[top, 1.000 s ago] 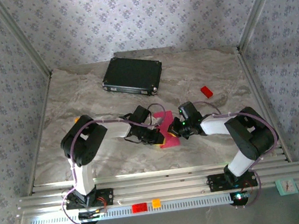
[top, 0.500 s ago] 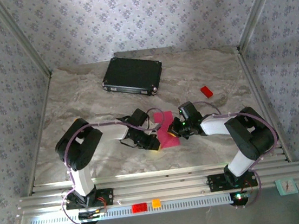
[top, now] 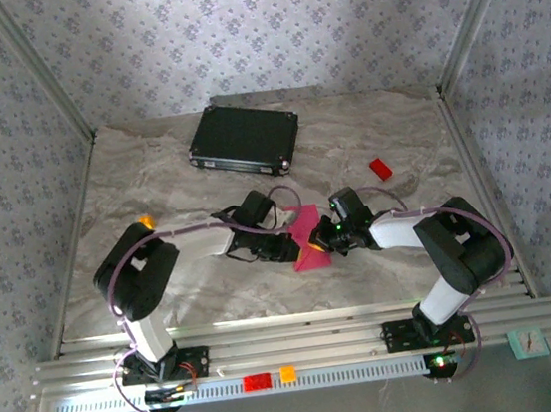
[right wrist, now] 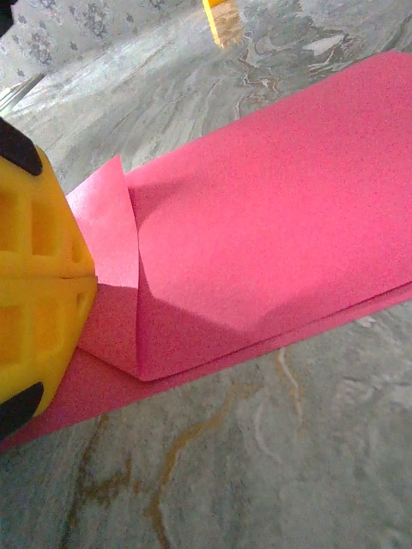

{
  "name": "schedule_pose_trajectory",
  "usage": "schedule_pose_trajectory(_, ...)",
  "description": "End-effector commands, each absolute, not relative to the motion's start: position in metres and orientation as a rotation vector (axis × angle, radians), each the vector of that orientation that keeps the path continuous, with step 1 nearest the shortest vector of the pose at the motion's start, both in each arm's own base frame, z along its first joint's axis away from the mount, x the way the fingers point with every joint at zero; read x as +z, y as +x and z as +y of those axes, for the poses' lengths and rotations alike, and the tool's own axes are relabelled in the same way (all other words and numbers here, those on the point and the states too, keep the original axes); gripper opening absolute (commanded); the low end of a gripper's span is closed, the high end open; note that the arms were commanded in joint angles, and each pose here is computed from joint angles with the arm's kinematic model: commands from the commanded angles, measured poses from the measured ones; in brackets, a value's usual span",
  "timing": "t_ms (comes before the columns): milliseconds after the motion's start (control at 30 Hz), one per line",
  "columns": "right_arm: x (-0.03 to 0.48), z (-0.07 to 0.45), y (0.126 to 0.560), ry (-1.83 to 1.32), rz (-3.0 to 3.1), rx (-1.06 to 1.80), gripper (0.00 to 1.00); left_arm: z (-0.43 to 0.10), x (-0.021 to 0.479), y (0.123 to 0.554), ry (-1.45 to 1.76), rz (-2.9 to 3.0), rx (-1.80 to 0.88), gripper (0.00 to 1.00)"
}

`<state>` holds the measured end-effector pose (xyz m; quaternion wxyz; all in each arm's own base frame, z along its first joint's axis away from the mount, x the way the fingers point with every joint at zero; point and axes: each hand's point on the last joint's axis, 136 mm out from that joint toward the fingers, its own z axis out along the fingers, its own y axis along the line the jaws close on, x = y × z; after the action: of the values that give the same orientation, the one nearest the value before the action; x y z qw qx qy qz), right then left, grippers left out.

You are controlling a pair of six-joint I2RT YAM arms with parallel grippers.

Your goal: Fold a paper plane with a square sheet of paper (pick it up from the middle)

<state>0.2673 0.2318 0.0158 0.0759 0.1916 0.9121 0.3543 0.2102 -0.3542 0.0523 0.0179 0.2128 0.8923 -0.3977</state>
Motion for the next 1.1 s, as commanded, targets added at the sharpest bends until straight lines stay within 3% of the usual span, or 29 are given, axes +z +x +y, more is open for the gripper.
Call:
schedule_pose_trajectory(0, -0.041, 0.19, 0.218, 0.749, 2.957, 0.743, 0.0, -0.375, 0.054, 0.224, 0.635, 2.74, -1.309, 0.12)
schedule_pose_trajectory(167, -0.04, 0.189, 0.218, 0.747, 2.96, 0.744, 0.0, -0.375, 0.029, 0.216, 0.642, 2.826, -1.302, 0.12)
schedule_pose_trajectory(533, -0.042, 0.186, 0.216, 0.75, 2.961, 0.736, 0.0, -0.318, 0.001, 0.167, 0.824, 2.977, -1.025, 0.12)
schedule_pose_trajectory(933, -0.042, 0.186, 0.217, 0.752, 2.96, 0.739, 0.0, -0.353, 0.075, 0.203, 0.714, 2.687, -1.164, 0.08)
schedule_pose_trajectory(1067, -0.042, 0.187, 0.218, 0.754, 2.956, 0.741, 0.0, -0.369, 0.079, 0.211, 0.707, 2.67, -1.234, 0.09)
